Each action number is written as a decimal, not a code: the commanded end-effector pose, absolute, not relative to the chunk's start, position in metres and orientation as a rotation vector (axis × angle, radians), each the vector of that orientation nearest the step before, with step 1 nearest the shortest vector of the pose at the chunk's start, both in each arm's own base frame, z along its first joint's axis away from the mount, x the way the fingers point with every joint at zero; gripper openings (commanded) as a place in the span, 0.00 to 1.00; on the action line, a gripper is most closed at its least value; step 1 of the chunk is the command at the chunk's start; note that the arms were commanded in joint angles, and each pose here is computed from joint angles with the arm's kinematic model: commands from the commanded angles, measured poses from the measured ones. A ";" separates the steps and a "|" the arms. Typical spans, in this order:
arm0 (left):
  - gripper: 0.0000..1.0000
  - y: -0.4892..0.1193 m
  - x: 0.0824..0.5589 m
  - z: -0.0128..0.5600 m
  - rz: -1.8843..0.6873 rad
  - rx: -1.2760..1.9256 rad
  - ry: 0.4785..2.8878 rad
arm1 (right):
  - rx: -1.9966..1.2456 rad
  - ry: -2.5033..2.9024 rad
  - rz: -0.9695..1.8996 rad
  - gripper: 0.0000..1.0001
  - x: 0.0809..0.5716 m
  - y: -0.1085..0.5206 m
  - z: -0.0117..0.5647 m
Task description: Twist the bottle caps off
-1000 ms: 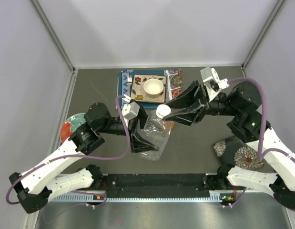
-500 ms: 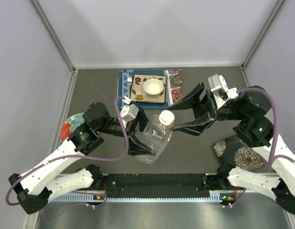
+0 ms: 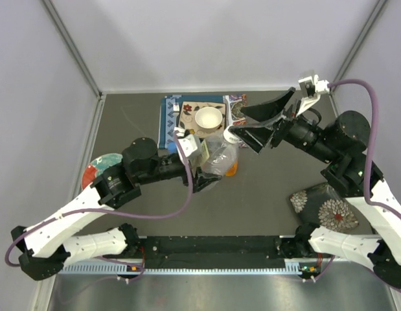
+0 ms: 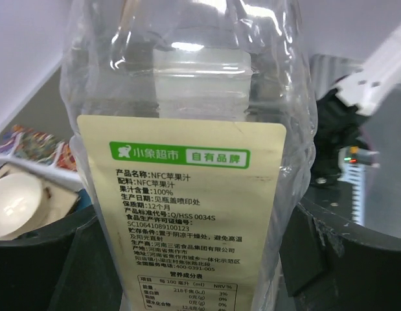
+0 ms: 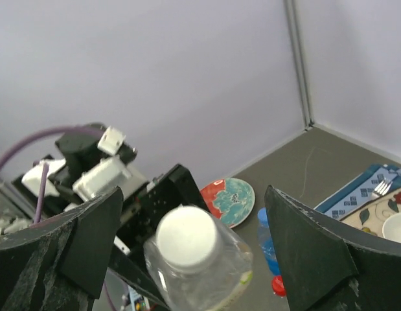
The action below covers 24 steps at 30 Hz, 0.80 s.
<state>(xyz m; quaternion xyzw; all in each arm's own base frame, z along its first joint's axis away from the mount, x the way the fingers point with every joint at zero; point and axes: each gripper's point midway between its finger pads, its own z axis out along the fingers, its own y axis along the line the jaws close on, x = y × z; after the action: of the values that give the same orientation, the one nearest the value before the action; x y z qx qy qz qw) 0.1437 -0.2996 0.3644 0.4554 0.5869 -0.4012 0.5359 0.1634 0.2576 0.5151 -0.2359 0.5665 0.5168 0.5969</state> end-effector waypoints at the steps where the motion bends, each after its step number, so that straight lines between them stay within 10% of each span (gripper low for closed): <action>1: 0.26 -0.283 0.192 0.377 -0.619 0.908 1.442 | -0.287 1.362 1.196 0.91 0.187 0.243 0.531; 24: 0.26 -0.284 0.214 0.369 -0.269 0.767 1.488 | -0.141 1.630 1.124 0.72 0.235 0.270 0.464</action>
<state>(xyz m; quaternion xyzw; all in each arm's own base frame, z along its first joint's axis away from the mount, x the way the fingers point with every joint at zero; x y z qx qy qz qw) 0.2089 -0.2827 0.3381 0.3741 0.6754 -0.1104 0.6259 0.2351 0.2687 0.4593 -0.0661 0.6919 0.4687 0.5452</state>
